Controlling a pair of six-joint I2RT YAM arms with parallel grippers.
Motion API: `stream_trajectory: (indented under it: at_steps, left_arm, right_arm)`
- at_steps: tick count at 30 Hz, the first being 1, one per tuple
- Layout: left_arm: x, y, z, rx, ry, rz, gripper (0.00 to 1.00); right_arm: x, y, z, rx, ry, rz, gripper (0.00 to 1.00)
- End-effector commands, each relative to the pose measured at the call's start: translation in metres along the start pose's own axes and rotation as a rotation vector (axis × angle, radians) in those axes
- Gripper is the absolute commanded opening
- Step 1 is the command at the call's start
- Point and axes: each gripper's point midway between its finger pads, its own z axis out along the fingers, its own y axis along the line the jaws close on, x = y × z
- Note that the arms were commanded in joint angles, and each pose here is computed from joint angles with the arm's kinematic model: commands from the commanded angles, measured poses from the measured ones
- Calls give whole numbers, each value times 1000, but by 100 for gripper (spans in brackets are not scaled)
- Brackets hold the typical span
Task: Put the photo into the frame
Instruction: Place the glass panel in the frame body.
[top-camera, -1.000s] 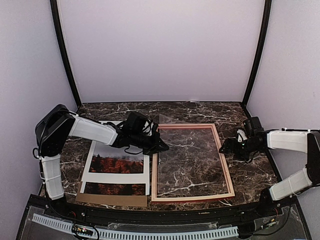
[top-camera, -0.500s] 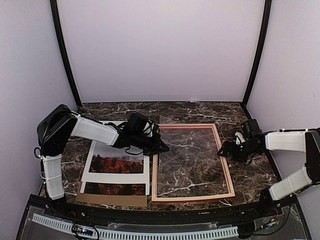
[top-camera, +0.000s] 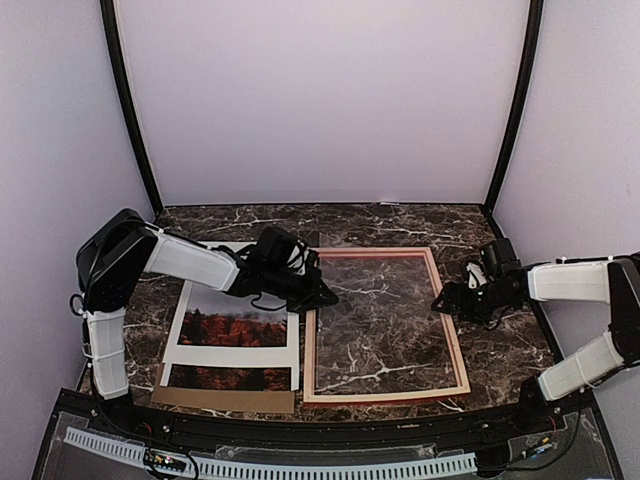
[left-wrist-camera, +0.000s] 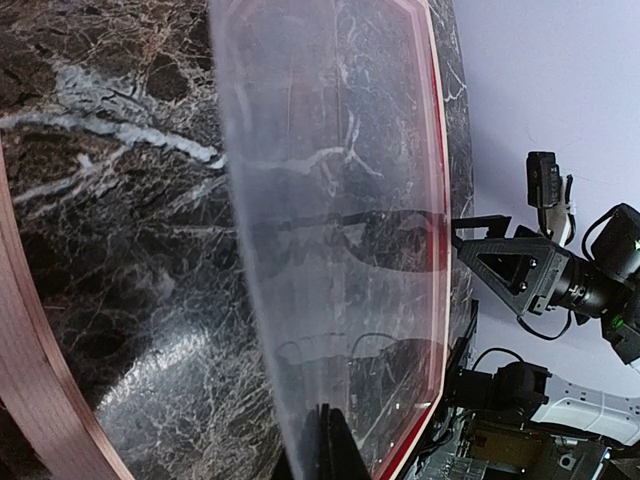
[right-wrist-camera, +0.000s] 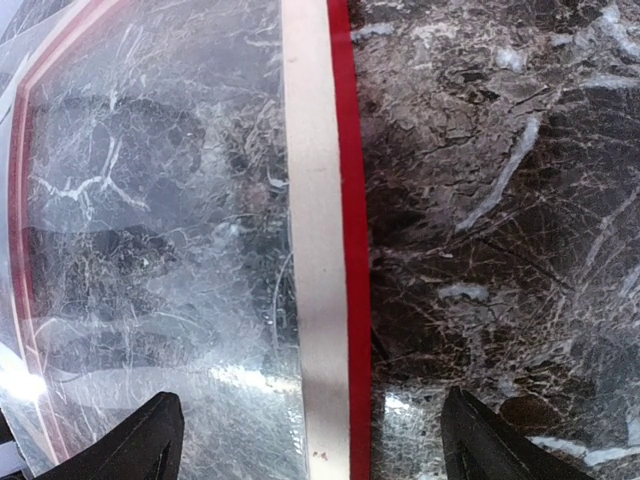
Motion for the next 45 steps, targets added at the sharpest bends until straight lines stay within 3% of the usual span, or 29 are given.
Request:
stream_trajectory:
  at_steps: [1,25,45]
  left_arm:
    - [-1,-10,0,12,10,42,0]
    - [2,-7,5,9,28,31,0]
    - [5,-13,-1,7,14,6,0]
  right_arm:
    - [7,1,5,-7,22,-4,90]
    - [10,1,9,0,39,-13,92]
    - [-10,1,-8,58,-30,-31,94]
